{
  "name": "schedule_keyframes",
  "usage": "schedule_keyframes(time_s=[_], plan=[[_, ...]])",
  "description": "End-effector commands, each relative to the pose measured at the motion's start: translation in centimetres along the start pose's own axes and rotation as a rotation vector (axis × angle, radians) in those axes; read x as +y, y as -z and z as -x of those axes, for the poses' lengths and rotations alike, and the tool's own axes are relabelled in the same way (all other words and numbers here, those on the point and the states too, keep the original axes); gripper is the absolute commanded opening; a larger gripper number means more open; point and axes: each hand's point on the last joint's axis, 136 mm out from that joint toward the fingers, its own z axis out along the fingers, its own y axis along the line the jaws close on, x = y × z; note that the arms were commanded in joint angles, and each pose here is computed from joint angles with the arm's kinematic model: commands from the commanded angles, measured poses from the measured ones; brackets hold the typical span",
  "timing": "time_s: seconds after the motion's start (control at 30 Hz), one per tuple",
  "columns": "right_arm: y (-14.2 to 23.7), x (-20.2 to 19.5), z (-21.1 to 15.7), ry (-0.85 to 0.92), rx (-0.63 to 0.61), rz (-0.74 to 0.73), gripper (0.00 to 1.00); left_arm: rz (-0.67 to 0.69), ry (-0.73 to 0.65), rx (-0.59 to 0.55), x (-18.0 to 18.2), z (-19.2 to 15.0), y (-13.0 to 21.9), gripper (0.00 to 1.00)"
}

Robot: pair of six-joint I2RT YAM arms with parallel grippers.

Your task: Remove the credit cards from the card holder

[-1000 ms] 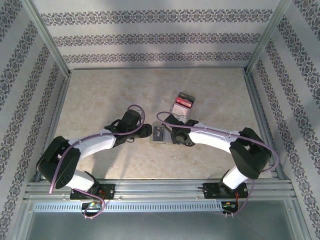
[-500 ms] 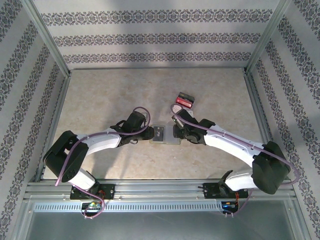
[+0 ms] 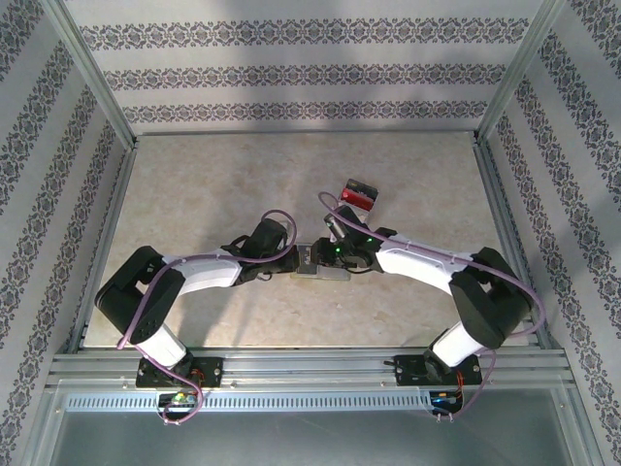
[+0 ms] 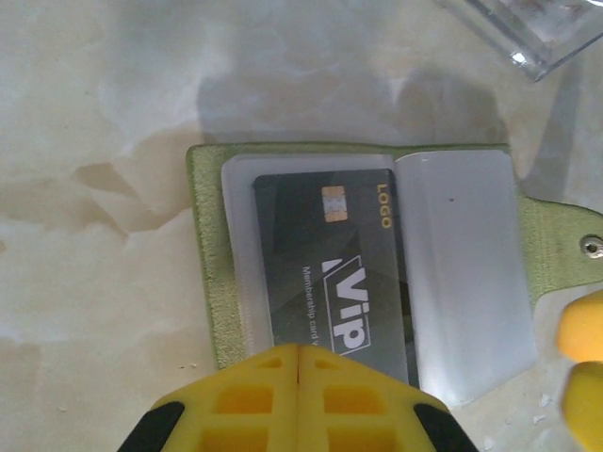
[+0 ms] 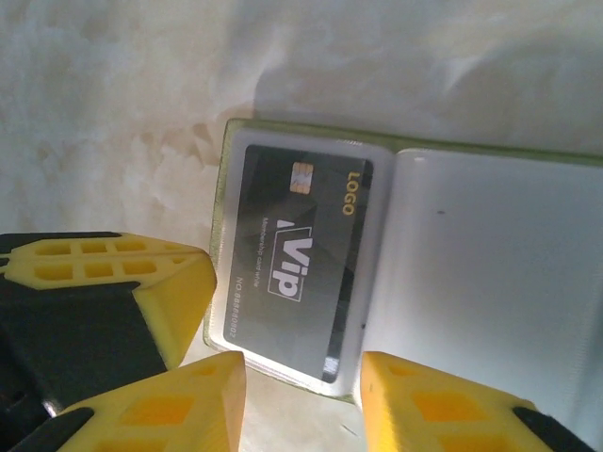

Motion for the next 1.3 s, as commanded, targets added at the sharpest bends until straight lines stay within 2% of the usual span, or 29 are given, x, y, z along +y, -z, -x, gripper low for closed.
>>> schedule_keyframes(time_s=[0.0,0.83,1.27], plan=[[-0.8,1.0,0.7,-0.025,0.014,0.062,0.33,-0.007,-0.007,-0.021,-0.2,0.1,-0.4,0.01],[-4.3,-1.5,0.1,-0.092,0.066,0.055,0.32,0.003,0.014,0.038,0.7,-1.5,-1.4,0.0],[-4.1,-0.5,0.5,-0.152,0.052,0.177,0.32,-0.002,0.026,0.046,0.8,-1.8,-1.7,0.0]])
